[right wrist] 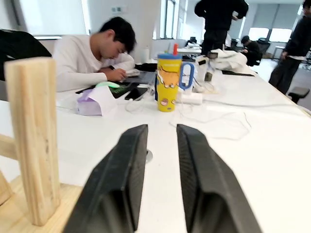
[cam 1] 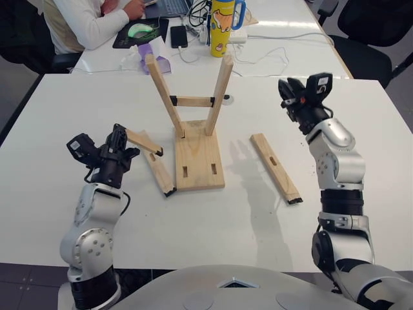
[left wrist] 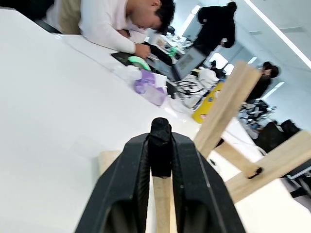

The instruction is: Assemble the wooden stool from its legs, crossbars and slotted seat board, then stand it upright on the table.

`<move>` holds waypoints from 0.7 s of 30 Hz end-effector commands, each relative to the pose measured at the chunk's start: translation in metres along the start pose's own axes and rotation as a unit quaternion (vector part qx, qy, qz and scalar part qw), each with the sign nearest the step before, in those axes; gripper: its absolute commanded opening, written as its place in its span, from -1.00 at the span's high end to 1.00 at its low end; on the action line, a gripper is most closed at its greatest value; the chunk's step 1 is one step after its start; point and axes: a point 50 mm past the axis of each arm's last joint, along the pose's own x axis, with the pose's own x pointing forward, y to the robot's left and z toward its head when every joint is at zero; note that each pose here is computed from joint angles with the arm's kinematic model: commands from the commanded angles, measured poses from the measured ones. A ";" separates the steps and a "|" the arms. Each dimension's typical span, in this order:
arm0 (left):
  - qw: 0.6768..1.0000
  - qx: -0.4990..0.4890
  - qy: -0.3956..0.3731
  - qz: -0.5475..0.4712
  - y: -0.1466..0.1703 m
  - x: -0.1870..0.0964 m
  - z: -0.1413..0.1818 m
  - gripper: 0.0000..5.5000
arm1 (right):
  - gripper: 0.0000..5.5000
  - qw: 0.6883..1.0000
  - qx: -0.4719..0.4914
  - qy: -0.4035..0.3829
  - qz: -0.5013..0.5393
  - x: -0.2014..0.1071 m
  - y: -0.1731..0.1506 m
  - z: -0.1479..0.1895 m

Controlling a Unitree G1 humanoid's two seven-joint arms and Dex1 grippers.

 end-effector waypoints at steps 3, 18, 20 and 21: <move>0.997 0.022 -0.027 0.063 0.013 -0.003 -0.004 0.83 | 0.99 1.000 0.006 0.026 -0.008 -0.012 0.010 -0.020; 0.995 -0.003 -0.056 0.077 0.013 0.010 -0.006 0.83 | 1.00 1.000 0.001 0.026 0.002 -0.016 0.020 -0.024; 0.996 -0.007 -0.055 0.076 0.013 0.012 -0.008 0.83 | 1.00 1.000 0.000 0.026 0.004 -0.016 0.021 -0.023; 0.996 -0.008 -0.052 0.077 0.014 0.013 -0.010 0.83 | 1.00 1.000 0.000 0.026 0.005 -0.016 0.021 -0.023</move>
